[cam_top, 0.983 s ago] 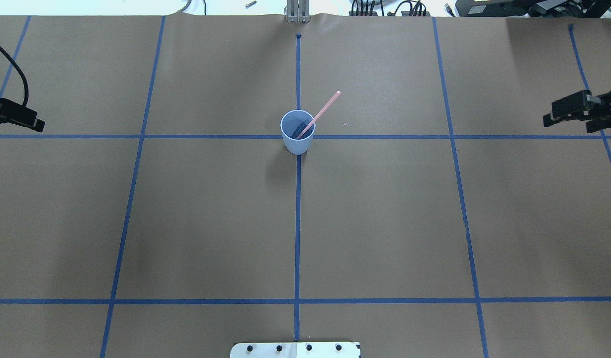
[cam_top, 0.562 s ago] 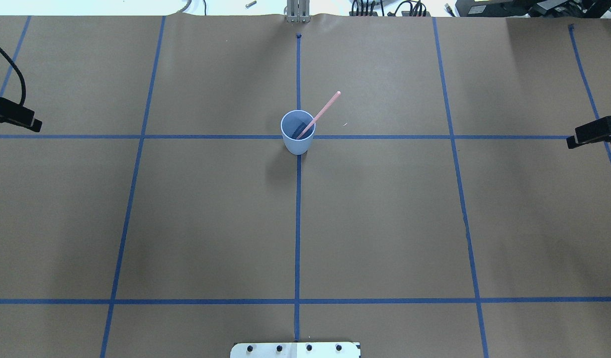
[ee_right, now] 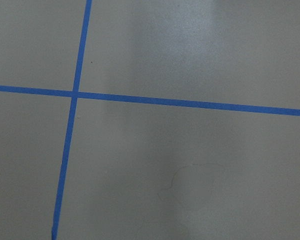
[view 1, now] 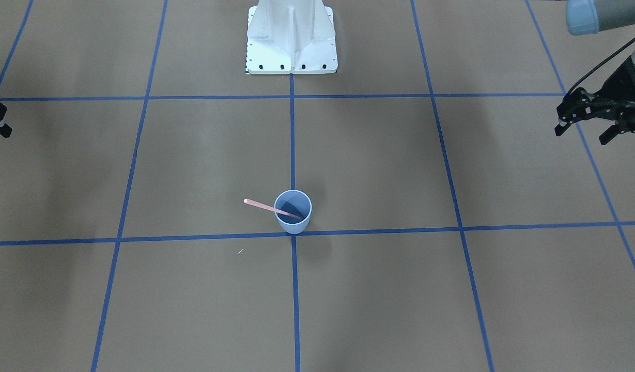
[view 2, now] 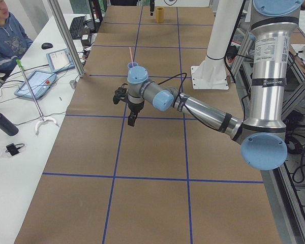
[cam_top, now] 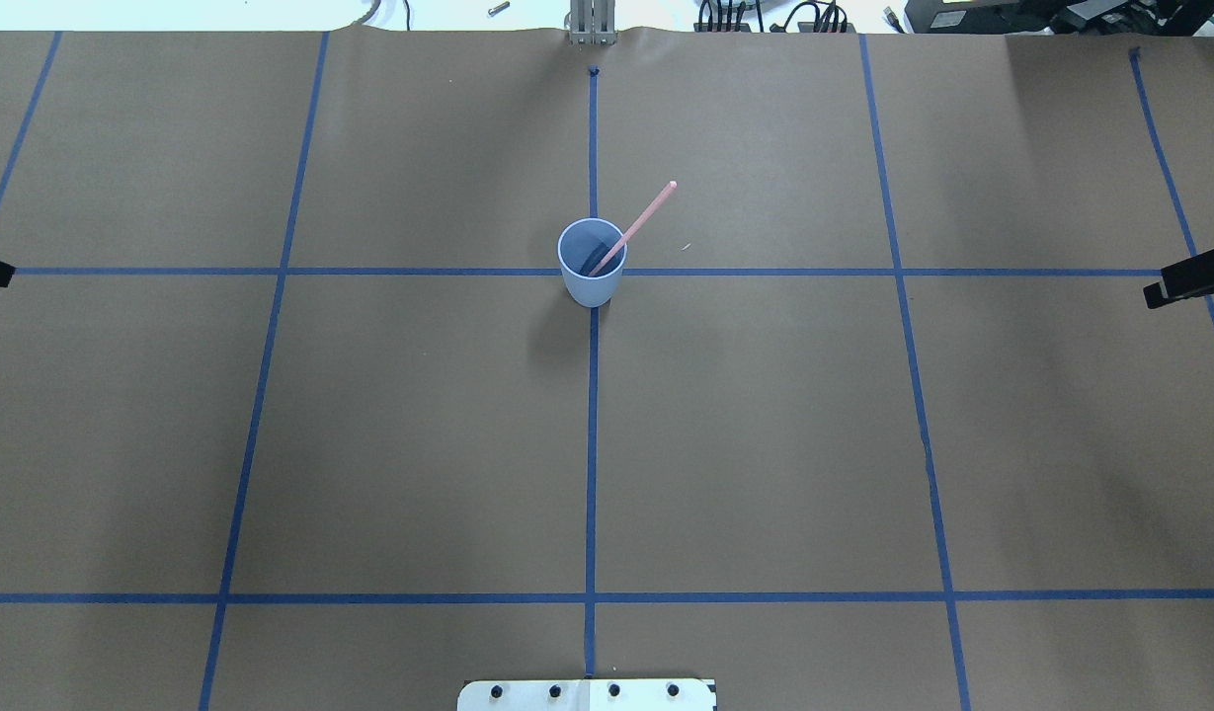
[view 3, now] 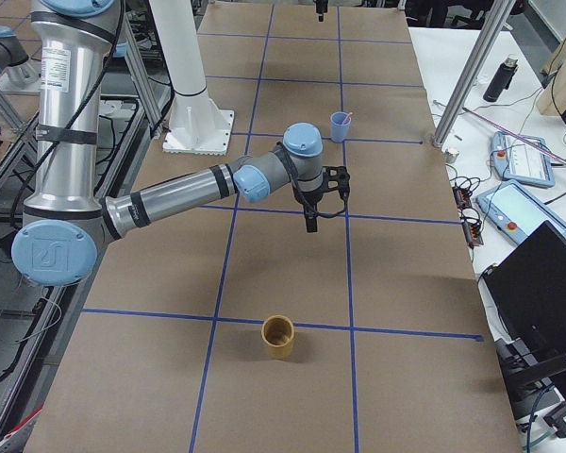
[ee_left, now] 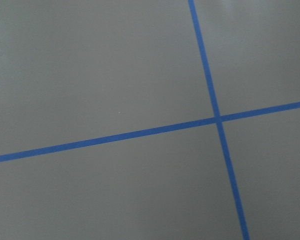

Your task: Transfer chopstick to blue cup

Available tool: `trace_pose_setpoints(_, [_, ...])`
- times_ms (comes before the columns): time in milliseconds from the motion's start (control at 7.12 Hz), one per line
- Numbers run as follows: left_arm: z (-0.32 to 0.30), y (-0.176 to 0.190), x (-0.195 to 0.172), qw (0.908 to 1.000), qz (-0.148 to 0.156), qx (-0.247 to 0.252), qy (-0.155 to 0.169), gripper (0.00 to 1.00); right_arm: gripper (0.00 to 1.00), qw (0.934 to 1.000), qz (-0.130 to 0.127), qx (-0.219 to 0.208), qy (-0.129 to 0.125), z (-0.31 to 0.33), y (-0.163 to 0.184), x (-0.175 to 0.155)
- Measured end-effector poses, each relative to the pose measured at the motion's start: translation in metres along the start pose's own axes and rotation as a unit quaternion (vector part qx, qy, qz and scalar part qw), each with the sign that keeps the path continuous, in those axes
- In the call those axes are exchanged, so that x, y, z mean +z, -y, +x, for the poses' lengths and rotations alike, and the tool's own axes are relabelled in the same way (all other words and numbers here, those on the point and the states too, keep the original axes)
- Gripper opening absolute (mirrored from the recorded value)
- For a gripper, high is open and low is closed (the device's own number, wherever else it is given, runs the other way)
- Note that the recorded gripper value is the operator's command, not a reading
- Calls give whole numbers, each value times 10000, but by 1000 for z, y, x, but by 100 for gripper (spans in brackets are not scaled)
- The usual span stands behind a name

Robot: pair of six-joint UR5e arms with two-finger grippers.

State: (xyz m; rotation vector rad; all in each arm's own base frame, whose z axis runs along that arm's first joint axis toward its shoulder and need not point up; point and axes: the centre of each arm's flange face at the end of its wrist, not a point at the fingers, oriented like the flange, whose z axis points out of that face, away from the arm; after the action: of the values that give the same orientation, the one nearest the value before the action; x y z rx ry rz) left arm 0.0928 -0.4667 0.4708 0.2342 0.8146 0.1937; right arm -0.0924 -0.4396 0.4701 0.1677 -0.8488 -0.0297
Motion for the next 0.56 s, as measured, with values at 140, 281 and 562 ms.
trace_pose_setpoints(140, [-24,-23,-2,9999,-79,49,50,97,100,10000,-4,-8,40,2,-1,-3])
trace_pose_setpoints(281, [-35,-37,-4,9999,-113,36,73,98,100,10000,2,3,71,4,-1,-5])
trace_pose_setpoints(562, [-42,-48,-6,9999,-142,-18,51,98,100,10000,6,47,84,12,-2,-8])
